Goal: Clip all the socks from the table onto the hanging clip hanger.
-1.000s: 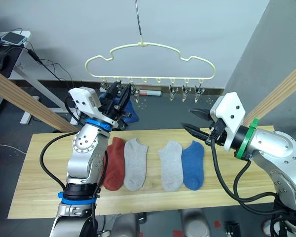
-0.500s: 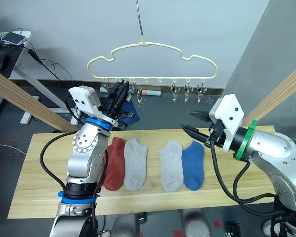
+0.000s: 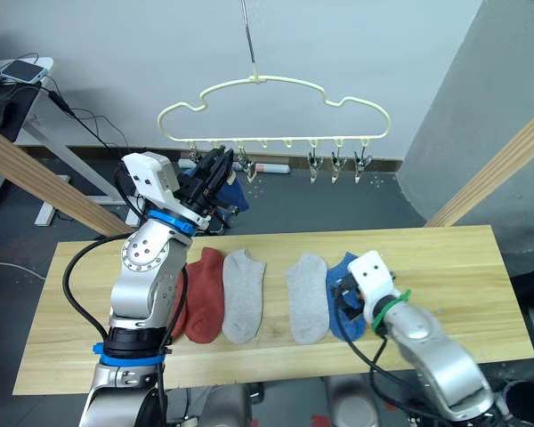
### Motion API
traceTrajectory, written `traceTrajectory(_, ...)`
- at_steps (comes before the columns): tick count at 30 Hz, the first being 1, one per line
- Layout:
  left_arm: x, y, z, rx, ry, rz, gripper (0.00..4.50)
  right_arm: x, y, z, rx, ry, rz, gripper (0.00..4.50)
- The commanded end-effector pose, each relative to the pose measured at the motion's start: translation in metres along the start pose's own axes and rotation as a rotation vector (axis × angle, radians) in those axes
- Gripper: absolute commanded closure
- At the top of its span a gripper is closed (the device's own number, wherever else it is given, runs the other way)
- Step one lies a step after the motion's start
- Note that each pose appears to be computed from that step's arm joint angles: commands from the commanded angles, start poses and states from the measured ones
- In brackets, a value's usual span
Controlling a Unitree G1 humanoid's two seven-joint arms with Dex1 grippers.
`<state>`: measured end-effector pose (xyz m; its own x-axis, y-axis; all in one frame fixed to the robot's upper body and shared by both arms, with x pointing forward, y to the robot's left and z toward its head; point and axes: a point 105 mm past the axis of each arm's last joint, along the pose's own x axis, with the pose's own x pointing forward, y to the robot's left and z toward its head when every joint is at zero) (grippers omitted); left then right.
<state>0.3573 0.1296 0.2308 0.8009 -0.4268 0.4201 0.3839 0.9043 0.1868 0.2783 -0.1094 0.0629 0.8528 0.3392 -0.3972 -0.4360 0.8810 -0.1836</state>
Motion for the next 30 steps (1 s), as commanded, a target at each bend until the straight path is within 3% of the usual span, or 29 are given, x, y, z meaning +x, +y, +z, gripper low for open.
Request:
traceTrajectory(1,0.0,-0.003,0.016,0.013,-0.052,-0.025,4.3,0.007,-0.006,-0.005,0.018,-0.007,-0.11,0.0)
traceTrajectory(5,0.001,-0.004,0.016,0.012,-0.049,-0.035,4.3,0.018,-0.013,-0.02,0.094,0.034,-0.188,0.0)
traceTrajectory(10,-0.001,-0.003,0.015,0.009,-0.036,-0.042,4.3,0.023,-0.008,-0.046,0.175,0.126,-0.16,0.0)
traceTrajectory(13,-0.001,-0.004,0.014,0.002,-0.026,-0.056,4.3,0.023,-0.009,-0.052,0.163,0.15,-0.15,0.55)
traceTrajectory(20,-0.003,-0.005,0.014,-0.027,-0.007,-0.114,4.3,0.022,-0.022,-0.053,0.077,0.149,-0.136,3.02)
traceTrajectory(24,-0.002,-0.005,0.019,-0.047,-0.013,-0.148,4.3,0.019,-0.029,-0.019,-0.075,0.042,-0.036,4.45)
traceTrajectory(30,-0.002,-0.008,0.024,-0.097,-0.003,-0.195,4.3,0.009,-0.01,0.051,-0.516,-0.144,0.256,4.5)
